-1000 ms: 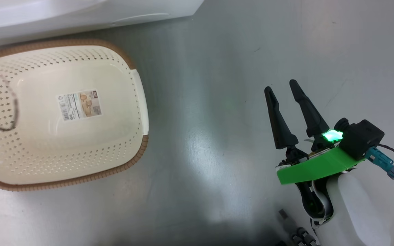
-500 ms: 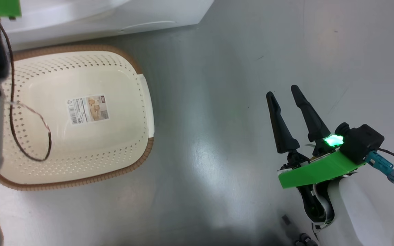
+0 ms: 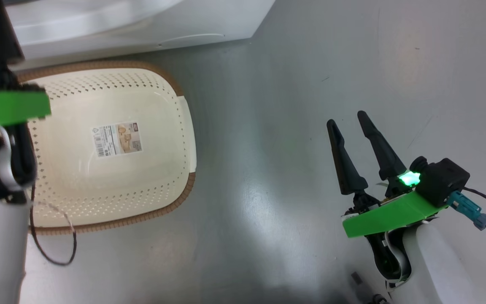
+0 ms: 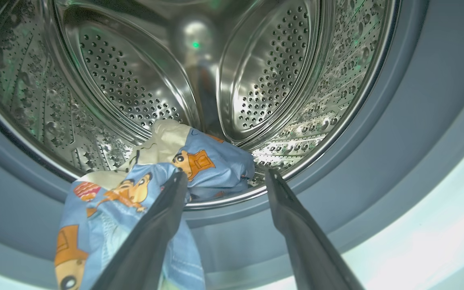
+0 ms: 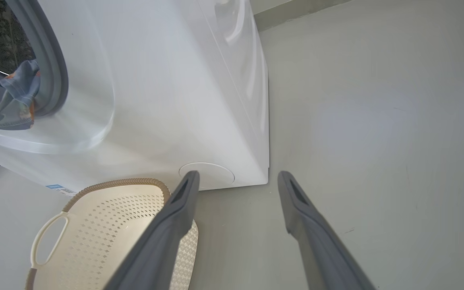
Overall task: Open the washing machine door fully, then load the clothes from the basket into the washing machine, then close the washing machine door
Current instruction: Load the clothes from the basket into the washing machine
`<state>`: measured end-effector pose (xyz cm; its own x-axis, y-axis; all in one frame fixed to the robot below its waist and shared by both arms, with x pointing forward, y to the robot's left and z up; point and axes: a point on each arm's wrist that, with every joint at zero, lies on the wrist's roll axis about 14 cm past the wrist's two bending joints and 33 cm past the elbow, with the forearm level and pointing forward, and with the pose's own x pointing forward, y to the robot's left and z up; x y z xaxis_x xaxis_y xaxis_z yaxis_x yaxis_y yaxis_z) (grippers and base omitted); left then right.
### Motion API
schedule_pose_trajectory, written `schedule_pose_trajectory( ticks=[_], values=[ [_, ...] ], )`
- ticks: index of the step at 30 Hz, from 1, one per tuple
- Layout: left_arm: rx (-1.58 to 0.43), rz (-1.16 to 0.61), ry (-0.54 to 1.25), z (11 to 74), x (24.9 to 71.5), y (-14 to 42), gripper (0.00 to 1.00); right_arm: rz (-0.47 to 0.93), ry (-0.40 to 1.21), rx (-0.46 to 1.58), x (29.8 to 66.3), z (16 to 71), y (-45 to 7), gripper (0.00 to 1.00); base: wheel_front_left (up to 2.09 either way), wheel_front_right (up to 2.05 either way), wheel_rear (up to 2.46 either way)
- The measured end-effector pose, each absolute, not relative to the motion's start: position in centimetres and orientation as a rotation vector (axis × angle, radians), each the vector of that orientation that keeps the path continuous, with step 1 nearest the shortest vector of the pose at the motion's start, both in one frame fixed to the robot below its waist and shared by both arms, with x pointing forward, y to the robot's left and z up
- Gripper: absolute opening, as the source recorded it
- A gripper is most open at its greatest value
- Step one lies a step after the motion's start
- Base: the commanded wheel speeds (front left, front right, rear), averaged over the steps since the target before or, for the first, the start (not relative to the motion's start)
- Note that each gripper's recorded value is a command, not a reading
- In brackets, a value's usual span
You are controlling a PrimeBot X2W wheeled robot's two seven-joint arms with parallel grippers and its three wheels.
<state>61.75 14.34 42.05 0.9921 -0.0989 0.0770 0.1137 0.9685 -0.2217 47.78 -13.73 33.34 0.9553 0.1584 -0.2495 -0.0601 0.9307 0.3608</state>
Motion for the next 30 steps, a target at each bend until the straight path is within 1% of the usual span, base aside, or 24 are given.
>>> schedule_pose_trajectory(
  ticks=[17,24,30],
  values=[
    [-0.200,0.032,0.123,36.1,53.4,17.2,1.00,0.124,0.281,0.361,47.5,33.5,-13.3,1.00,0.00,0.00,0.00],
    [-0.173,0.070,0.191,34.2,50.6,18.4,1.00,0.125,0.288,0.360,47.5,33.3,-13.3,1.00,0.00,0.00,0.00],
    [-0.184,0.091,0.295,31.7,47.3,18.3,1.00,0.125,0.293,0.358,47.3,33.2,-13.3,1.00,0.00,0.00,0.00]
  ],
)
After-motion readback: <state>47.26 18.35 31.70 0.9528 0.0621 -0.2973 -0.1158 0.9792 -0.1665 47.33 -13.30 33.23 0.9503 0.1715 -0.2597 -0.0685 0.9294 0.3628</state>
